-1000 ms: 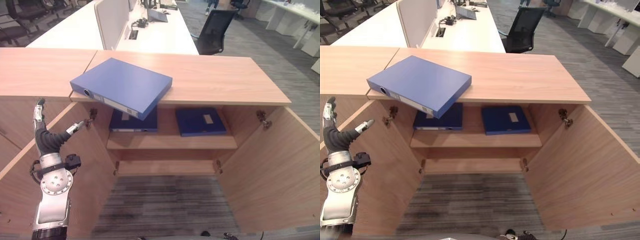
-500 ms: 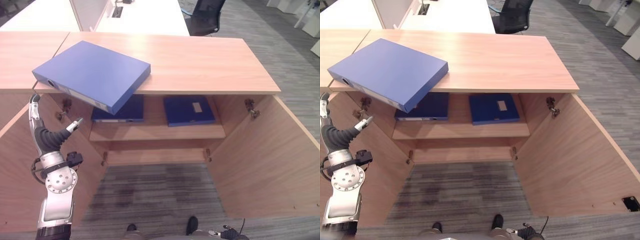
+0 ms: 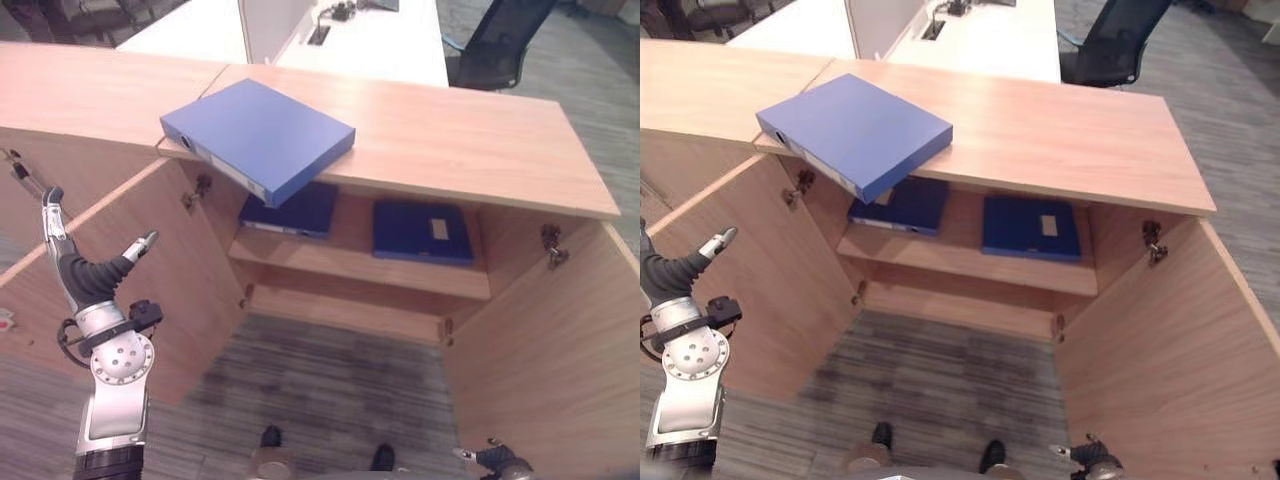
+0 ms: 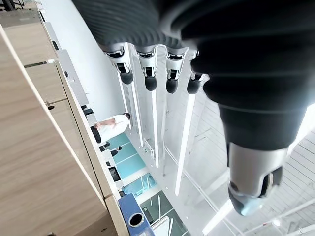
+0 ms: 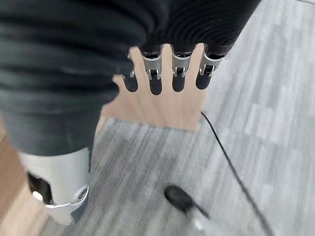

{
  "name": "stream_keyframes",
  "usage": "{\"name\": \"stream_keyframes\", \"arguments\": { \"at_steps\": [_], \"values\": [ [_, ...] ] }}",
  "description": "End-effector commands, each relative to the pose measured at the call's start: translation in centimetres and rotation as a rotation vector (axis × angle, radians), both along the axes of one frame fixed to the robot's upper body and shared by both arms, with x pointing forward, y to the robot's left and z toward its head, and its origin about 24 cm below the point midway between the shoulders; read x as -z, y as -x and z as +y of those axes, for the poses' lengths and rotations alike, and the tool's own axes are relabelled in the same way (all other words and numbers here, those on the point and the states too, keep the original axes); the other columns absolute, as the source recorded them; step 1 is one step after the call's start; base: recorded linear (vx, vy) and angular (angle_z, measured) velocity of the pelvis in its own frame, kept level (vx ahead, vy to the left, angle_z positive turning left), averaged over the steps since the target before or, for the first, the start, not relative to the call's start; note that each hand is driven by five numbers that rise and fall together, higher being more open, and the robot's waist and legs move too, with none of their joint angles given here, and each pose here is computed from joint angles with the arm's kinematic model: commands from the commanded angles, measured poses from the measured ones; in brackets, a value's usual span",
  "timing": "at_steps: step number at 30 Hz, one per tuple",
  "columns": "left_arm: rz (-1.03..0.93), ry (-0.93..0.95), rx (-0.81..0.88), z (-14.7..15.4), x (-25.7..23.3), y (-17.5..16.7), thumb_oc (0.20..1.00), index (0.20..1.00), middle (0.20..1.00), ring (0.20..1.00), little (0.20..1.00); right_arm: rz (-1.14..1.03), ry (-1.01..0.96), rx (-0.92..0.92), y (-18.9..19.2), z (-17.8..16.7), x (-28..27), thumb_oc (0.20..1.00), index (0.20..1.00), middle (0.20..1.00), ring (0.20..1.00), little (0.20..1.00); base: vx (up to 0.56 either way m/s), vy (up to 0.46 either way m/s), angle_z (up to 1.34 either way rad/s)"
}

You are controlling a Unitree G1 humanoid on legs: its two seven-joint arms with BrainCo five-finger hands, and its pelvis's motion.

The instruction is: Put the empty folder in the office cabinet

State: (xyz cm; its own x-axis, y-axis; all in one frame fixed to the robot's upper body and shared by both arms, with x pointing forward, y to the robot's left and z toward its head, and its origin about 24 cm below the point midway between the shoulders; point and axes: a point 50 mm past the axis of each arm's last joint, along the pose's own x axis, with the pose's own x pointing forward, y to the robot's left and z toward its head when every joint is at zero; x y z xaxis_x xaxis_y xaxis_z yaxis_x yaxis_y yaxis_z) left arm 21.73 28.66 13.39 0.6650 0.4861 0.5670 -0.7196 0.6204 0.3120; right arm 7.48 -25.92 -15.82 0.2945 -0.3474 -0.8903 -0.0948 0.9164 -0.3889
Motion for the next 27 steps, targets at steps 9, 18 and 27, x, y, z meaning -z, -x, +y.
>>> {"name": "stream_keyframes", "arguments": {
  "at_steps": [9,18,27],
  "values": [
    [-0.113,-0.429,0.026,-1.1,-5.8,-0.4,1.000,1.000,1.000,1.000,1.000,-0.020,-0.137,-0.063,-1.0,4.7,0.9,1.000,1.000,1.000,1.000,1.000,0.03,0.136,-0.04],
    [-0.118,-0.705,0.075,-3.1,-7.6,-2.6,1.000,1.000,1.000,1.000,1.000,-0.014,-0.126,-0.138,-1.4,4.9,0.8,1.000,1.000,1.000,1.000,1.000,0.01,0.074,-0.13],
    [-0.009,-0.889,0.108,-4.1,-6.3,-4.6,1.000,1.000,1.000,1.000,1.000,0.019,-0.101,-0.182,-0.8,4.4,0.9,1.000,1.000,1.000,1.000,1.000,0.00,0.038,-0.19]
  ]
}}
